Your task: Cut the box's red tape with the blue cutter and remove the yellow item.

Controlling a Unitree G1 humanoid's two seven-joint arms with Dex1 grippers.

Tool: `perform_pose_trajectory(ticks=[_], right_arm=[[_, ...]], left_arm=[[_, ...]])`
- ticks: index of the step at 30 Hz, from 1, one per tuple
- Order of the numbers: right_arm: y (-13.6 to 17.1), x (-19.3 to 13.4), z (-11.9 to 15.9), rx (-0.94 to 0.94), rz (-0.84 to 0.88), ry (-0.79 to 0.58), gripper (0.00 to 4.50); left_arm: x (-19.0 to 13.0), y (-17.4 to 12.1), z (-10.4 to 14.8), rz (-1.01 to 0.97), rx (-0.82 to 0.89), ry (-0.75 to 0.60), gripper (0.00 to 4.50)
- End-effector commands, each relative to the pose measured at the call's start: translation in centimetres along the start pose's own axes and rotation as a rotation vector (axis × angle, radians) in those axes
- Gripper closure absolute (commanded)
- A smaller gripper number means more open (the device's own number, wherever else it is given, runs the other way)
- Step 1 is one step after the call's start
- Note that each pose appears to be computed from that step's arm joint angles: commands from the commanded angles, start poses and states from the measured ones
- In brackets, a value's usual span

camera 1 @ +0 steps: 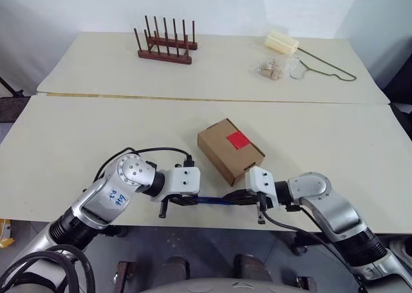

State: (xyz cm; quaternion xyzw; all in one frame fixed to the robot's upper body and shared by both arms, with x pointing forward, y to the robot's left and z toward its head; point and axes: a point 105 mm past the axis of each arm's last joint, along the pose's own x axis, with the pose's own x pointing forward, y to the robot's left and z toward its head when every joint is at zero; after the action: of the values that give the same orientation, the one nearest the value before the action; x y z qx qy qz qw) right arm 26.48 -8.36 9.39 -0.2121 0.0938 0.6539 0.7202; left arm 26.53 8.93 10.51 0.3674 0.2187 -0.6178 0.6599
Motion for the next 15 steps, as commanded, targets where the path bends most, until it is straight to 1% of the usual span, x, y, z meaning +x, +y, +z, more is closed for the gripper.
perform_pose_trajectory(ticks=[1,6,10,15], right_arm=[[0.7,0.7,-1.0,0.001,0.035,0.038,4.48],[0.8,1.4,-1.1,-0.001,0.050,0.043,4.48],[1.2,2.4,-0.6,-0.008,0.085,0.038,4.48],[1.2,3.2,-0.2,-0.002,0.088,0.032,4.48]], left_arm=[[0.9,-0.7,-1.6,-0.024,-0.046,0.059,4.07],[0.9,-0.6,-1.5,-0.022,-0.045,0.059,4.07],[0.9,-0.6,-1.5,-0.021,-0.045,0.059,4.07],[0.8,-0.6,-1.4,-0.020,-0.046,0.058,4.07]])
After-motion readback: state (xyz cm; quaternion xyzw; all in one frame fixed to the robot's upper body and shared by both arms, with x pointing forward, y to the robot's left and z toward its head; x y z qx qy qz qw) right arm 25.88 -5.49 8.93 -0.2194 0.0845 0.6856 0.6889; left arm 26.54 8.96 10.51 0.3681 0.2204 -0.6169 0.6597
